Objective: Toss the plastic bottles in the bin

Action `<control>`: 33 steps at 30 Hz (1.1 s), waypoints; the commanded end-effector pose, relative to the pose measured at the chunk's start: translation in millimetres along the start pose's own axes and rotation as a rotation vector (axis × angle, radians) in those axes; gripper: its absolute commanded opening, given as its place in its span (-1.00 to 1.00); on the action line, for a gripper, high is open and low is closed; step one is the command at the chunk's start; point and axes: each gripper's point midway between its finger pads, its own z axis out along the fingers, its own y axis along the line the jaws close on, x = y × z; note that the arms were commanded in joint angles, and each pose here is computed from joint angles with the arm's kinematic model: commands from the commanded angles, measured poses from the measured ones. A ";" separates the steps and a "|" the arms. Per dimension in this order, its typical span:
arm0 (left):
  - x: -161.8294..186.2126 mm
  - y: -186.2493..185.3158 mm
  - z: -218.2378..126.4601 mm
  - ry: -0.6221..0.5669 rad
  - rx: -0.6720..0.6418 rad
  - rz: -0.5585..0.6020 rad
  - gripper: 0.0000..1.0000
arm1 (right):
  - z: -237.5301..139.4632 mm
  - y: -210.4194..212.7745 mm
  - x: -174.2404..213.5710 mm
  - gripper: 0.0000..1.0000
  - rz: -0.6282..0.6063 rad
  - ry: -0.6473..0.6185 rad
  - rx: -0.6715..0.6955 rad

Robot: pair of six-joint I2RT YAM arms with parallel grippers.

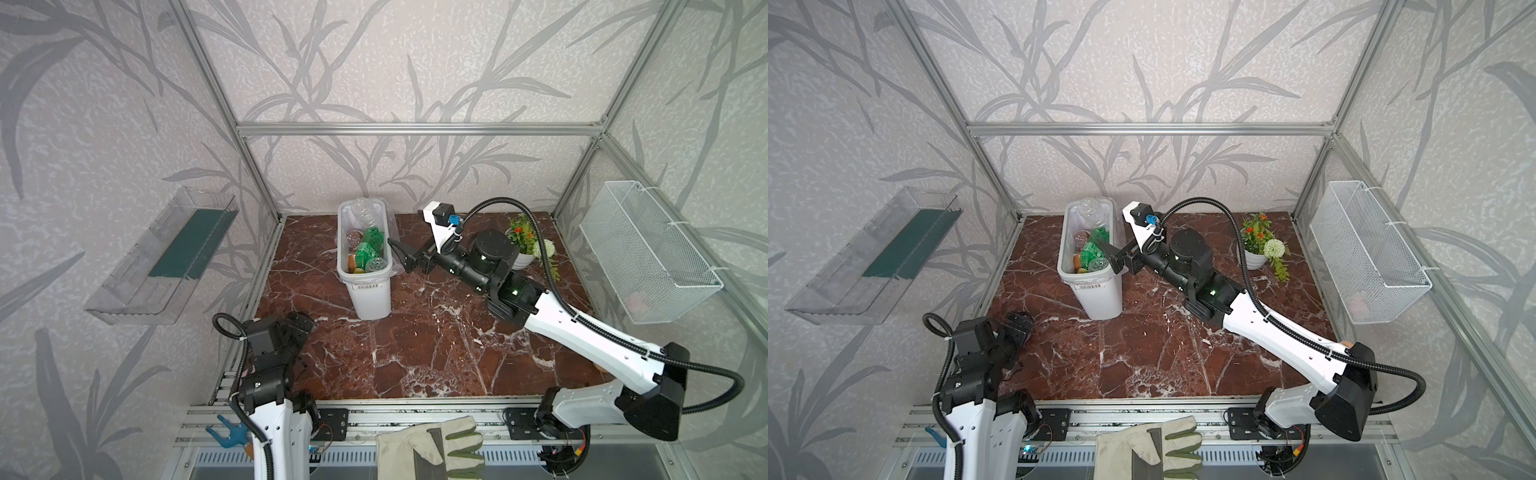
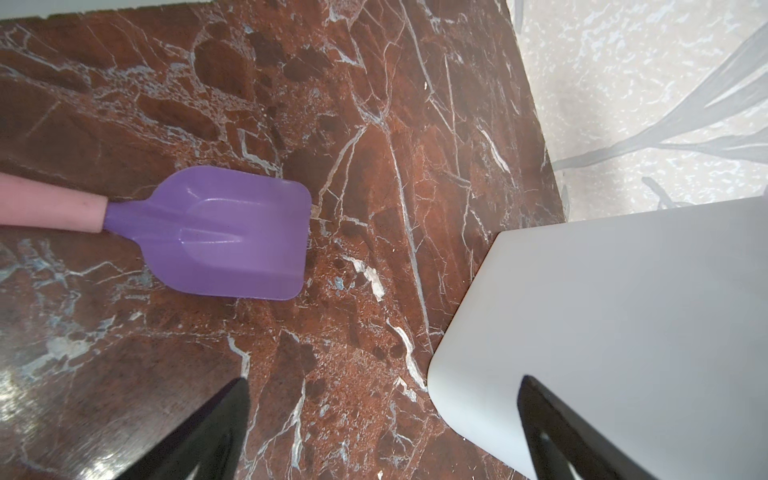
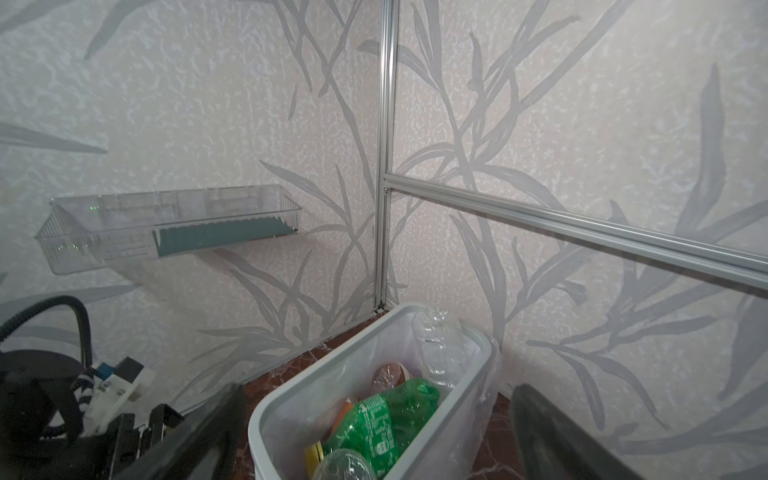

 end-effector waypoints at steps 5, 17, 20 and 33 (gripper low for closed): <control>-7.9 -6.4 -9.6 -0.032 0.006 0.038 0.99 | -46.7 -51.5 57.5 0.98 -0.070 0.120 0.180; -34.2 -33.5 -0.8 -0.109 0.008 0.160 0.99 | -205.7 -213.6 200.2 0.98 -0.026 0.338 0.764; -38.3 -49.0 4.1 -0.150 -0.044 0.310 0.99 | -229.0 -240.2 230.0 0.98 0.002 0.336 0.883; -60.4 -120.1 12.2 -0.406 -0.137 0.754 0.99 | -186.9 -272.3 326.1 0.98 0.032 0.502 0.778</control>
